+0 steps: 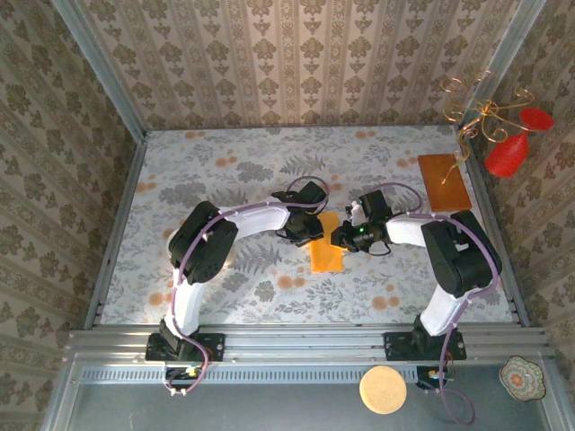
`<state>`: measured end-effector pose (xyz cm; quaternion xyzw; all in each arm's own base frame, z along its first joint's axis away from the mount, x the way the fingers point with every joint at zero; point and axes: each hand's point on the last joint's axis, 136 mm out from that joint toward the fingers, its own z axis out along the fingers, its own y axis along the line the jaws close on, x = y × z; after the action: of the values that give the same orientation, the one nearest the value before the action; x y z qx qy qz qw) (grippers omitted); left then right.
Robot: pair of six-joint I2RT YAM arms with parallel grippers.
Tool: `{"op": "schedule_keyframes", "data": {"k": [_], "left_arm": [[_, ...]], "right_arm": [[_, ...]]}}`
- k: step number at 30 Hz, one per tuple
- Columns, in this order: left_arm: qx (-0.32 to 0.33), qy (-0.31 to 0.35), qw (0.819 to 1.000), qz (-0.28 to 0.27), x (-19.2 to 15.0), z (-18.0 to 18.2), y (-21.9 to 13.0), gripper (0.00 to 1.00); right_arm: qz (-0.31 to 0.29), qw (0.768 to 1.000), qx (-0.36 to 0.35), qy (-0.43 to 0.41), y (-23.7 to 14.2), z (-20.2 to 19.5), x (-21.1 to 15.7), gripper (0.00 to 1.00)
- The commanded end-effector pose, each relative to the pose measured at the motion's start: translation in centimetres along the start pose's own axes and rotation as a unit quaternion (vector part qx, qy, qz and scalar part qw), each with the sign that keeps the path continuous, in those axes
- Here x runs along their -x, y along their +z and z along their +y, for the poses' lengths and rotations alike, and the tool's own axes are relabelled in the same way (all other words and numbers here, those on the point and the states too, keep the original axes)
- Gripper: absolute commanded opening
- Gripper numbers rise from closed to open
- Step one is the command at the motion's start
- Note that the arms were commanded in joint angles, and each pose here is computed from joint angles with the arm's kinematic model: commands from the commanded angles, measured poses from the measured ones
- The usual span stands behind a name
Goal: Fold a paper plane with a square sheet of paper (pick it up from the middle)
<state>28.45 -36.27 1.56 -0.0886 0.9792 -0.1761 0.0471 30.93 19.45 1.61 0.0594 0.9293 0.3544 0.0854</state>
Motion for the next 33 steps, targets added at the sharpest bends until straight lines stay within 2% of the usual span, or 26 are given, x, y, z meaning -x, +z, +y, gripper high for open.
{"op": "schedule_keyframes", "data": {"k": [1, 5, 9, 12, 16, 24, 28, 33], "left_arm": [[0.097, 0.001, 0.994, 0.042, -2.4, 6.3, 5.3, 0.33], [0.049, 0.015, 0.999, 0.014, -0.8, 4.1, 3.2, 0.35], [-0.016, 0.045, 0.998, -0.045, 2.1, 1.0, -1.5, 0.39], [-0.052, 0.055, 0.993, -0.086, 3.7, 0.1, -4.9, 0.41], [-0.108, 0.07, 0.986, -0.102, 4.0, -0.4, -7.1, 0.41], [-0.228, 0.142, 0.963, -0.019, 1.1, -5.0, -6.5, 0.24], [-0.242, 0.149, 0.959, 0.018, -0.2, -5.9, -4.7, 0.17], [-0.233, 0.145, 0.96, 0.052, -1.5, -5.8, -2.5, 0.13]], "right_arm": [[0.025, 0.998, -0.047, 0.014, 0.7, -2.3, -1.2, 0.2], [0.041, 0.996, -0.074, 0.026, 0.9, -3.6, -2.0, 0.18], [0.059, 0.993, -0.098, 0.038, 1.0, -4.8, -2.9, 0.16], [0.062, 0.99, -0.117, 0.039, 1.0, -5.6, -3.1, 0.15], [0.064, 0.988, -0.134, 0.041, 1.1, -6.4, -3.1, 0.14], [0.066, 0.986, -0.152, 0.035, 1.3, -7.1, -2.9, 0.11], [0.072, 0.982, -0.167, 0.04, 1.2, -7.6, -3.1, 0.09], [0.077, 0.981, -0.174, 0.045, 1.1, -7.9, -3.4, 0.09]]}}
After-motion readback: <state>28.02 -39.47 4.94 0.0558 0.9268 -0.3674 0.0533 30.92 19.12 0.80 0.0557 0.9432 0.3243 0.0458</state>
